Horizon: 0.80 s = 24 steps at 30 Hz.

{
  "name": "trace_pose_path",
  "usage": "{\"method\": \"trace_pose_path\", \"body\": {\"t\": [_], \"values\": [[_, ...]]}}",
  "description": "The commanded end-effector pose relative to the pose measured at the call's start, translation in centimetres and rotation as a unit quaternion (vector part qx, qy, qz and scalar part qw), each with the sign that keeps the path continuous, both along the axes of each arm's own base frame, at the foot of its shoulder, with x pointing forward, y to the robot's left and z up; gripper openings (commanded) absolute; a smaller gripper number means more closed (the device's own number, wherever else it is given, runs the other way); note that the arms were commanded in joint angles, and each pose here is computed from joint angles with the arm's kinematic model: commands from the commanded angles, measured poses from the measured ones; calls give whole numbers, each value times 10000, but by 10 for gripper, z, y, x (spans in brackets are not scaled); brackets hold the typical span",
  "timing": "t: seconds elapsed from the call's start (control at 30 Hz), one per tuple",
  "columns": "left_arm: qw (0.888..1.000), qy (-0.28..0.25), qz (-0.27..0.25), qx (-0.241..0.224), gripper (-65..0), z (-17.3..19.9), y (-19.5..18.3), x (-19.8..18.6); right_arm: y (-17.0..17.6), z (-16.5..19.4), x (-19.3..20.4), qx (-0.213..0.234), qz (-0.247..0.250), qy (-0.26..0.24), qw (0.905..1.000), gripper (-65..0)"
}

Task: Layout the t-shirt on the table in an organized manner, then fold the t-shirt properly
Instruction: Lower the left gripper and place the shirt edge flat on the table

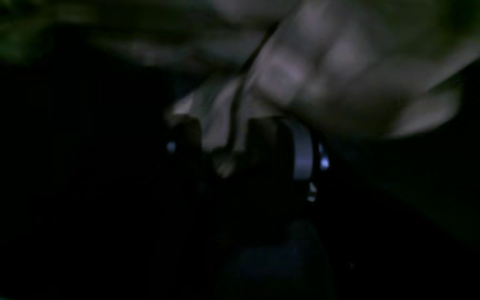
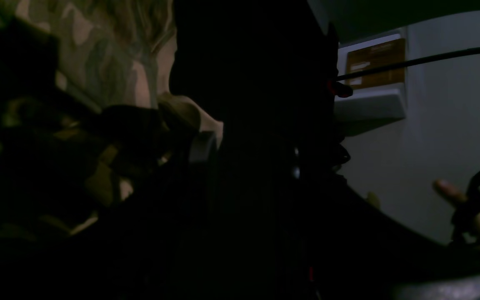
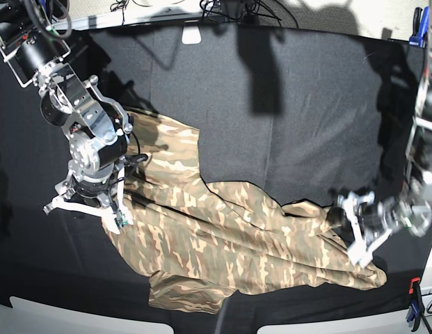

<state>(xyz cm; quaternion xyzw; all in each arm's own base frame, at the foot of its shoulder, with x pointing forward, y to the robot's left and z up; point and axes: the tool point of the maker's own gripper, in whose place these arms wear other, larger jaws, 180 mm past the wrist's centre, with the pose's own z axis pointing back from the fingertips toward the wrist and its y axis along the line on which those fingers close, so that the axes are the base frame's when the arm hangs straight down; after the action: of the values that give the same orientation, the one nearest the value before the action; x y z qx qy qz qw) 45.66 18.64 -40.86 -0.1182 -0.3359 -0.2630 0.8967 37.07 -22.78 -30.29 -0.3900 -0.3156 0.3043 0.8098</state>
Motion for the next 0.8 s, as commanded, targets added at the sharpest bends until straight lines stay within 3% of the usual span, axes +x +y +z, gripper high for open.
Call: {"method": "trace_pose_path", "body": {"t": [0.0, 0.17, 0.33, 0.47, 0.6, 0.77], "values": [[9993, -317, -15, -177, -385, 22, -6, 17, -4, 20, 11, -72, 7, -340, 9994, -440], [9986, -428, -75, -316, -406, 24, -18, 19, -4, 21, 11, -72, 8, -343, 9994, -440], [9970, -654, -222, -339, -650, 41, -28, 29, -4, 20, 11, -72, 8, -341, 9994, -440], [9957, -841, -285, -279, -650, 54, -32, 35, -4, 20, 11, -72, 8, -341, 9994, -440], [9968, -788, -93, 108, -650, 58, -21, 39, -1, 20, 12, -75, 97, -338, 9994, -440], [9977, -337, -172, 565, -650, 52, -16, 29, 46, 12, 0, 346, 1171, -514, 9912, -440]]}}
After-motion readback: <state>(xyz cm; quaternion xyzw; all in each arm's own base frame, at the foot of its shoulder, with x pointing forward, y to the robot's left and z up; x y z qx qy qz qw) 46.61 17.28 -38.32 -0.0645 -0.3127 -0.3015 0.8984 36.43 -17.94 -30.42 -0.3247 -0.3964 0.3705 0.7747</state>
